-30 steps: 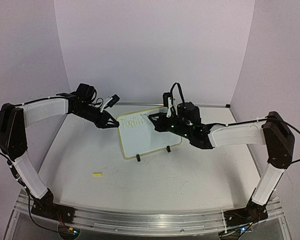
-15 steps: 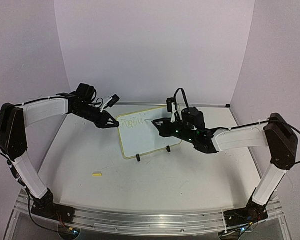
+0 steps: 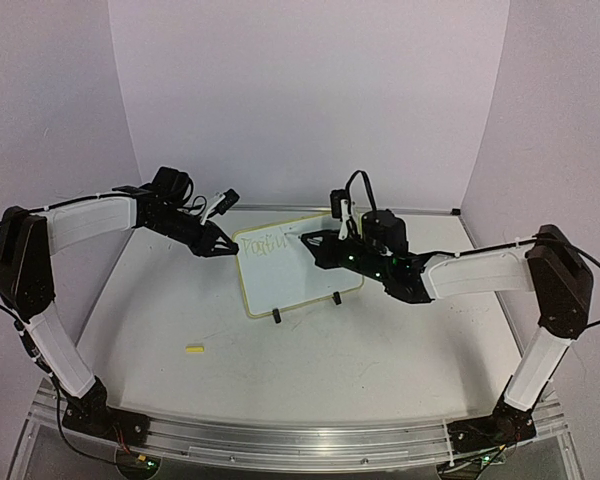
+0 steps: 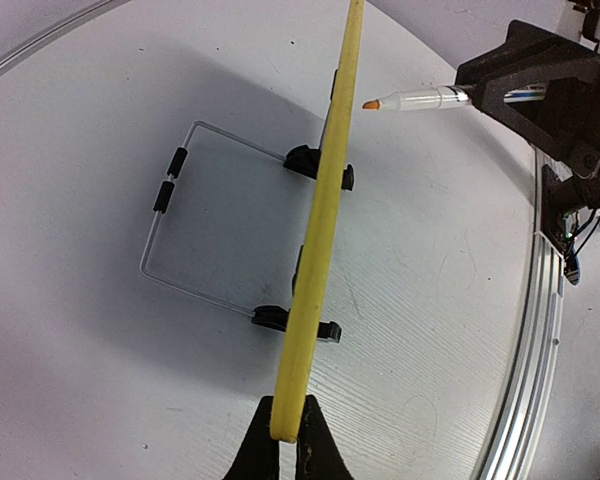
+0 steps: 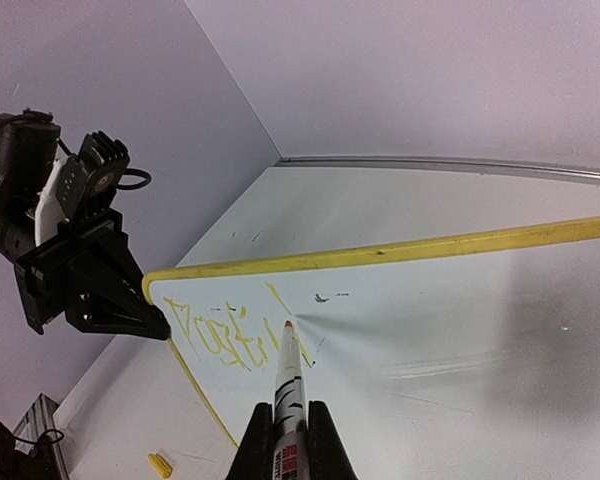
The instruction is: Write a sentence on the whiteboard
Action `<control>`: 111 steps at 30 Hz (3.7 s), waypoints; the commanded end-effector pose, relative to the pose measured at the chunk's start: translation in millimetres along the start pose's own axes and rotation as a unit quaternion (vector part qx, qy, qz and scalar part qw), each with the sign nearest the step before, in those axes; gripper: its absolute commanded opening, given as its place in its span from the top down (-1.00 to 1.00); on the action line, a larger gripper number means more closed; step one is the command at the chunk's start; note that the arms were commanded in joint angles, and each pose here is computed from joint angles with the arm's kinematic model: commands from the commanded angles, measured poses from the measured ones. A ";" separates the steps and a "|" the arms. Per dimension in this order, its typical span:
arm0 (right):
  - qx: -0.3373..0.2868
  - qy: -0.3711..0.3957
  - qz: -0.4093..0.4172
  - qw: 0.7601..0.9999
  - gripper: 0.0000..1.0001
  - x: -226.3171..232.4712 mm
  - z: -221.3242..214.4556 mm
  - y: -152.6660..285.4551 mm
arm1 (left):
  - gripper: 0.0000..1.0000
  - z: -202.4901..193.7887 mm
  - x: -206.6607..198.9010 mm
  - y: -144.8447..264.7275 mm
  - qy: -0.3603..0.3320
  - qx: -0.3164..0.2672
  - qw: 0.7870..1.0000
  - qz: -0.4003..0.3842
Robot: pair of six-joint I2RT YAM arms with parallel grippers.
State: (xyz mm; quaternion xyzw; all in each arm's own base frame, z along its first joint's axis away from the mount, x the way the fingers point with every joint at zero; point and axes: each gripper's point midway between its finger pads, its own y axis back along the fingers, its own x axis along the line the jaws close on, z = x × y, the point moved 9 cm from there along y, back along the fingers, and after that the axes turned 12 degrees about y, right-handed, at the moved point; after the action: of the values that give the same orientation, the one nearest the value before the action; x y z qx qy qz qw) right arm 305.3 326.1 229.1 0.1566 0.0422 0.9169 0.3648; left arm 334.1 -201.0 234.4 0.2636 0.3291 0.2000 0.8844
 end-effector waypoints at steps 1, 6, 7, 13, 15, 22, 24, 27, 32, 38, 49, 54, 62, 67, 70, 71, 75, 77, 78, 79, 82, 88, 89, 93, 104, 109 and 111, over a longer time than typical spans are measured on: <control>-0.019 -0.005 -0.009 1.000 1.00 -1.1 9.3 -8.2 | 1.00 -5.5 -1.6 -4.6 -0.002 0.027 0.999 0.016; -0.019 -0.012 -0.037 0.999 1.00 -6.0 7.3 -7.0 | 1.00 -5.4 -1.4 -4.8 -0.001 0.028 0.999 0.016; -0.019 -0.014 -0.044 0.999 1.00 -7.3 7.1 -6.0 | 1.00 -5.5 -1.4 -4.9 -0.002 0.028 0.999 0.016; -0.031 -0.018 -0.086 0.996 1.00 -13.8 9.1 5.1 | 1.00 -5.4 -1.4 -5.0 -0.002 0.027 0.999 0.016; -0.034 -0.019 -0.093 0.995 1.00 -14.7 10.1 8.3 | 1.00 -5.5 -1.6 -5.1 -0.001 0.028 0.999 0.016; -0.031 -0.016 -0.082 0.996 1.00 -12.8 10.1 9.2 | 1.00 -5.5 -2.0 -4.9 -0.002 0.028 0.999 0.016; -0.037 -0.011 -0.063 0.997 1.00 -9.3 12.8 11.2 | 1.00 -5.5 -2.2 -4.8 -0.002 0.028 0.999 0.016; -0.053 -0.004 -0.027 0.998 1.00 -2.2 19.0 17.1 | 1.00 -5.3 -2.1 -4.8 -0.003 0.027 0.999 0.016; -0.072 -0.001 0.008 0.997 1.00 5.9 30.9 18.4 | 1.00 -5.4 -2.0 -4.8 -0.002 0.028 0.999 0.016; -0.074 0.001 0.008 0.997 1.00 6.3 33.3 9.1 | 1.00 -5.5 -1.7 -5.2 -0.002 0.028 0.999 0.017; -0.055 0.001 -0.014 0.998 1.00 0.3 22.9 -3.2 | 1.00 -5.7 -1.5 -5.6 -0.001 0.029 0.999 0.016; -0.043 -0.002 -0.029 0.999 1.00 -3.7 15.5 -6.1 | 1.00 -5.8 -1.7 -5.4 -0.002 0.029 0.999 0.016; -0.027 -0.007 -0.040 0.999 1.00 -7.6 4.6 -5.1 | 1.00 -5.7 -2.1 -5.6 -0.002 0.029 0.999 0.016; -0.011 -0.016 -0.039 0.999 1.00 -10.0 -7.4 -4.0 | 1.00 -5.6 -2.2 -5.6 -0.003 0.028 0.999 0.016; -0.003 -0.022 -0.040 0.999 1.00 -11.4 -13.6 -3.0 | 1.00 -5.6 -2.3 -5.5 -0.003 0.029 0.999 0.016; -0.001 -0.023 -0.040 0.999 1.00 -11.6 -14.7 -2.6 | 1.00 -5.6 -2.2 -5.5 -0.003 0.028 0.999 0.016; 0.002 -0.025 -0.041 0.999 1.00 -12.2 -17.4 -0.4 | 1.00 -5.6 -2.4 -5.5 -0.002 0.029 0.999 0.015; 0.002 -0.026 -0.041 0.999 1.00 -12.2 -17.5 0.3 | 1.00 -5.6 -2.4 -5.5 -0.003 0.028 0.999 0.015; 0.003 -0.027 -0.041 0.999 1.00 -12.3 -18.0 0.6 | 1.00 -5.7 -2.5 -5.6 -0.003 0.029 0.999 0.015; 0.003 -0.027 -0.042 0.999 1.00 -12.5 -18.2 1.0 | 1.00 -5.6 -2.4 -5.5 -0.003 0.028 0.999 0.015; 0.003 -0.027 -0.042 0.999 1.00 -12.4 -18.2 1.6 | 1.00 -5.6 -2.3 -5.6 -0.003 0.028 0.999 0.015; 0.005 -0.030 -0.045 0.999 1.00 -13.5 -19.7 2.9 | 1.00 -5.7 -2.3 -5.5 -0.003 0.029 0.999 0.015; 0.005 -0.030 -0.045 0.999 1.00 -13.2 -19.7 2.9 | 1.00 -5.8 -2.1 -5.7 -0.003 0.029 0.999 0.016; 0.004 -0.029 -0.052 0.998 1.00 -14.2 -19.0 3.6 | 1.00 -5.6 -2.6 -5.1 -0.002 0.028 0.999 0.016; -0.027 -0.016 -0.076 0.997 1.00 -13.2 4.4 10.1 | 1.00 -5.4 -3.3 -5.0 -0.004 0.028 0.999 0.016; -0.046 -0.010 -0.059 0.997 1.00 -8.2 16.0 16.9 | 1.00 -5.0 -3.7 -4.5 -0.005 0.028 0.999 0.016; -0.060 -0.011 -0.044 0.997 1.00 -4.8 20.8 22.1 | 1.00 -5.2 -3.5 -4.8 -0.004 0.028 0.999 0.016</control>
State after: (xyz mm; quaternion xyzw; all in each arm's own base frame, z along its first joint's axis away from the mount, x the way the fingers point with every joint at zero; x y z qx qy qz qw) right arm 304.6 314.1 217.6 0.1695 0.0416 0.8933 0.4142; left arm 333.7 -201.6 234.4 0.2641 0.3284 0.1989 0.8848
